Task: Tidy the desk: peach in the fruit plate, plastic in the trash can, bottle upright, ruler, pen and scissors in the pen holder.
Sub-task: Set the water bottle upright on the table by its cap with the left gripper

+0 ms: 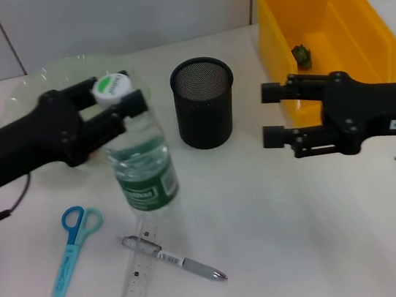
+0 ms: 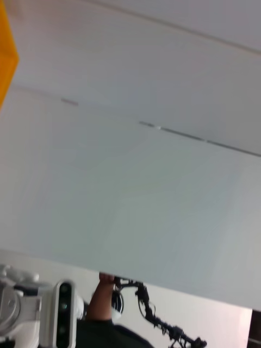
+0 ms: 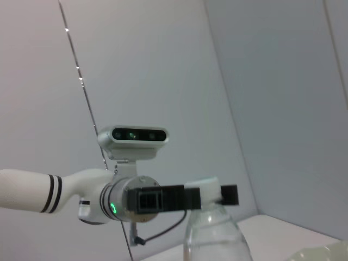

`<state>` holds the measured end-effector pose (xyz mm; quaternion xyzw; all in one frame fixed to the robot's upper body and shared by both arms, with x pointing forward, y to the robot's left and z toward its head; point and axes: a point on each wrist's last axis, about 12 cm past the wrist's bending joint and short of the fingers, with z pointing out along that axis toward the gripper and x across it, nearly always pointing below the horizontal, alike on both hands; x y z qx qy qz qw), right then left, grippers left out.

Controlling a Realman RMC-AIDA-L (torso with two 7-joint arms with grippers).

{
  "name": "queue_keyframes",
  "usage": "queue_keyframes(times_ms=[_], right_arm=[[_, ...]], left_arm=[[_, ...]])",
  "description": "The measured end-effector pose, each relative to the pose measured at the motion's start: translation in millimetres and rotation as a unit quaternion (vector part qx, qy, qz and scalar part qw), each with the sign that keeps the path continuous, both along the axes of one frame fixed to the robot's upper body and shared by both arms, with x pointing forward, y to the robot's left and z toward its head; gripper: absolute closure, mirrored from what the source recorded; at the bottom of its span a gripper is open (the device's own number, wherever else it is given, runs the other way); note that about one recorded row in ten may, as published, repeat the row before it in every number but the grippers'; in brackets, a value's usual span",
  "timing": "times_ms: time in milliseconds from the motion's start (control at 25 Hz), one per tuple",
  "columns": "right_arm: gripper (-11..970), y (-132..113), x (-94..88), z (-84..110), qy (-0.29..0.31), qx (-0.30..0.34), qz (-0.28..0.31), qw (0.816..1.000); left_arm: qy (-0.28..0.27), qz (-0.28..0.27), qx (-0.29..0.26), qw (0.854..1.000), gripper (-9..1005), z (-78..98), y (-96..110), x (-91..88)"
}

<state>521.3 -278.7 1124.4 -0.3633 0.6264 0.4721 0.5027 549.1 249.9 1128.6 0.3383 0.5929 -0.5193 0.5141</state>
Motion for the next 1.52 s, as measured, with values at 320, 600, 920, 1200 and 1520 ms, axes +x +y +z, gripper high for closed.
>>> queue_keyframes(times_ms=[320, 600, 920, 1200, 1520], right_arm=[[150, -20, -12.8, -11.0, 0.023, -0.006, -0.030, 0.999], [150, -30, -17.1, -16.5, 0.037, -0.016, -0.048, 0.998], [149, -35, -20.2, -19.2, 0.046, -0.014, -0.059, 0.997], [149, -38, -20.7, -19.0, 0.052, -0.013, -0.065, 0.996], [150, -39, -21.3, -19.6, 0.060, -0.015, -0.065, 0.996]], left_arm=[[-0.017, 0.053, 0.010, 0.998, 544, 3.6, 33, -1.8], [-0.030, 0.108, 0.025, 0.993, 544, 1.4, 59, -3.8], [-0.038, 0.156, 0.049, 0.986, 544, -4.1, 79, -7.1], [-0.037, 0.178, 0.064, 0.981, 544, -10.6, 89, -12.1], [-0.044, 0.212, 0.076, 0.973, 543, -19.4, 94, -13.8]])
